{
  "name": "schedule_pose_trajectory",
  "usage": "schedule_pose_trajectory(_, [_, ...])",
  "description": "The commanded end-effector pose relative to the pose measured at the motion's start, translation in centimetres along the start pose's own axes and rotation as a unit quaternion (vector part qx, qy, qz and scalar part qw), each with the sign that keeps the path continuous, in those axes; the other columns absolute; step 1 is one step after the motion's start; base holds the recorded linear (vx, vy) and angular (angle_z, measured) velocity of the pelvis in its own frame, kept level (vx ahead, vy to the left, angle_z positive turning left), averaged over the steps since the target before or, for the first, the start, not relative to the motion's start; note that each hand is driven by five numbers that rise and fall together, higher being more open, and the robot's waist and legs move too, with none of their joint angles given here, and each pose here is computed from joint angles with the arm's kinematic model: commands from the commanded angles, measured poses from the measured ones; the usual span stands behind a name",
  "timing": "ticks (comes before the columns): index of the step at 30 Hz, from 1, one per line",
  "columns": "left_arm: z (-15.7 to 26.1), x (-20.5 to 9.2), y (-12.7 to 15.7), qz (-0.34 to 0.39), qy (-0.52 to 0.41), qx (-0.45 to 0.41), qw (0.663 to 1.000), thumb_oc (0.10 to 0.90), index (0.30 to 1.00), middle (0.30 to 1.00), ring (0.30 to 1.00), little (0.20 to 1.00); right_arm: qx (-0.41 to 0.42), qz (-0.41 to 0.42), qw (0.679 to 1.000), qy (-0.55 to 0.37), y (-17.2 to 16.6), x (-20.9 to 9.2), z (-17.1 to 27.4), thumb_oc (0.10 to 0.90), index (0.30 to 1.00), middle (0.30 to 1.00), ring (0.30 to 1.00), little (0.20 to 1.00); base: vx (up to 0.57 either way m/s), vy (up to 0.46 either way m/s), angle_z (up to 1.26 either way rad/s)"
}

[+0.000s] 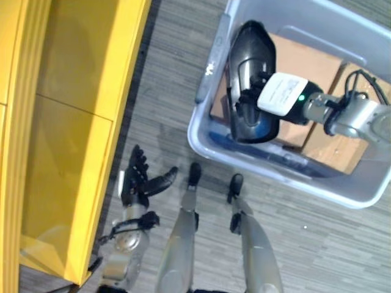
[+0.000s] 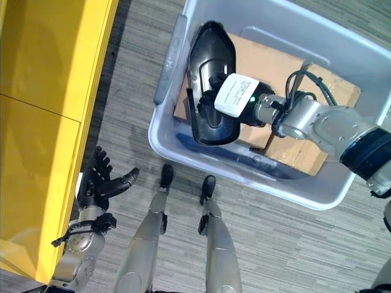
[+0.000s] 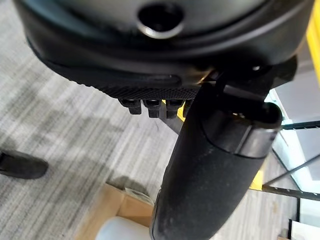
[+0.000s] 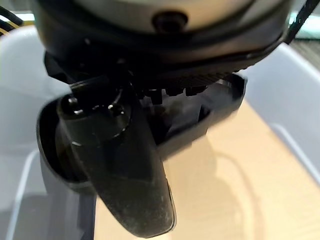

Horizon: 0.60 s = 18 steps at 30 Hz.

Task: Move parts from the plastic box to the shelf.

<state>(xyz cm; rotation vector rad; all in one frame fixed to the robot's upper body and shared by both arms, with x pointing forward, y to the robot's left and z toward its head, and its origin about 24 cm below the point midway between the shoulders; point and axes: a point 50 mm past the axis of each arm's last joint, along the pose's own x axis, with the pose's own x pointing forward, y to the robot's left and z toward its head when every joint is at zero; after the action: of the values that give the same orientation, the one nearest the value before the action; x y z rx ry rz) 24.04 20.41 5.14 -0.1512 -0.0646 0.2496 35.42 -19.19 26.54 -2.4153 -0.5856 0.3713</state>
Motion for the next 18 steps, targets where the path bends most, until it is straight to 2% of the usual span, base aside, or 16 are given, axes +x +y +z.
schedule_pose_trajectory(1, [3.7,-0.3,-0.1,-0.014,-0.106,-0.002,0.994,0.900,1.000,1.000,1.000,1.000,-0.037,-0.031,0.998,0.038,-1.9,-1.5,-2.5,0.900,1.000,1.000,1.000,1.000,0.00,0.000,0.00])
schedule_pose_trajectory(18, [4.3,-0.5,-0.1,-0.010,-0.124,0.003,0.992,0.900,1.000,1.000,1.000,1.000,-0.035,0.024,0.994,0.097,0.9,-1.7,-4.5,0.900,1.000,1.000,1.000,1.000,0.01,-0.010,0.04])
